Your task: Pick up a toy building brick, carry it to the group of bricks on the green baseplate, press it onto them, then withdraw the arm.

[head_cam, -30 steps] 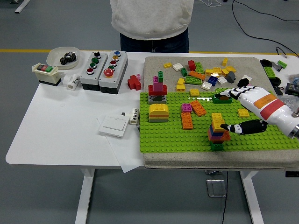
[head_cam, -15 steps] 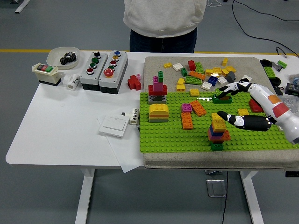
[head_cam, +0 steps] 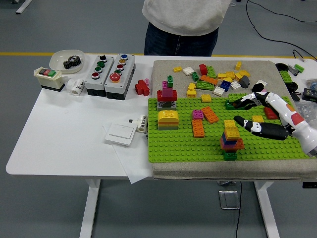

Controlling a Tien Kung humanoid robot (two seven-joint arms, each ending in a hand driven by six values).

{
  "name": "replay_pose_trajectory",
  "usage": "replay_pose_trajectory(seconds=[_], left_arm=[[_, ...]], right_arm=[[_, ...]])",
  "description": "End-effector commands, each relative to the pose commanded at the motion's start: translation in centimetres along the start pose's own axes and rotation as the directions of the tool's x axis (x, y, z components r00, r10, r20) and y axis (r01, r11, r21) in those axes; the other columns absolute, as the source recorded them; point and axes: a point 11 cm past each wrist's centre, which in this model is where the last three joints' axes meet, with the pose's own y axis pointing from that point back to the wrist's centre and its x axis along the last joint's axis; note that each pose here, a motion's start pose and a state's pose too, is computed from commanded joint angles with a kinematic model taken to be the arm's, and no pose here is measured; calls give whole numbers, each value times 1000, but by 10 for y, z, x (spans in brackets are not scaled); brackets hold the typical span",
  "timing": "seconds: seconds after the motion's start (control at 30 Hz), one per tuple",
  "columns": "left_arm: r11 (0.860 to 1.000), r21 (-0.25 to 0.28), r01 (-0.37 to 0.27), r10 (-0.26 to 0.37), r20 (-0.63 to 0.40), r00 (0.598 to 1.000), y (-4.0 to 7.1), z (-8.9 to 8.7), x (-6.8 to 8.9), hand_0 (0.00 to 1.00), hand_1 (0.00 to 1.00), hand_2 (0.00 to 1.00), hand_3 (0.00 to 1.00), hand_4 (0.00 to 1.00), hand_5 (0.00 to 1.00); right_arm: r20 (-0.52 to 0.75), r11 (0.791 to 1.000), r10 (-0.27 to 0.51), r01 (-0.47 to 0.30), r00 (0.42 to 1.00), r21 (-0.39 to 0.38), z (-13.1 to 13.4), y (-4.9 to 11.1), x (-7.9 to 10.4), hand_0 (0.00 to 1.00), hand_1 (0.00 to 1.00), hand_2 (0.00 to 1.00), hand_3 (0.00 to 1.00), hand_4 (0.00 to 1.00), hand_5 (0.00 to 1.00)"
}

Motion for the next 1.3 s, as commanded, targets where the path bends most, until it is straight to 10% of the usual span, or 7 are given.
replay_pose_trajectory(seconds=[0.43, 0.67, 0.93, 1.3], left_arm=[[1000, 1, 2, -2, -2, 1000, 0, 0, 0, 740, 724, 716, 589, 639, 662], [1000, -3, 3, -3, -6, 1000, 0, 1, -1, 740, 724, 716, 587, 638, 662], [1000, -4, 4, -4, -7, 1000, 0, 2, -1, 740, 724, 717, 588, 638, 662], [1000, -3, 5, -5, -9, 1000, 0, 1, -1, 740, 724, 715, 588, 638, 660]], right_arm=[[111, 999, -23, 19, 994, 32, -12, -1, -14, 643, 648, 698, 571, 781, 435], [118, 999, -10, 6, 993, 35, -11, -1, -13, 460, 532, 589, 546, 762, 423], [-158, 995, 45, -31, 986, 90, -15, -3, 6, 483, 551, 597, 548, 769, 420], [-533, 985, -47, 129, 845, 117, -14, -1, -6, 538, 597, 629, 546, 806, 423]])
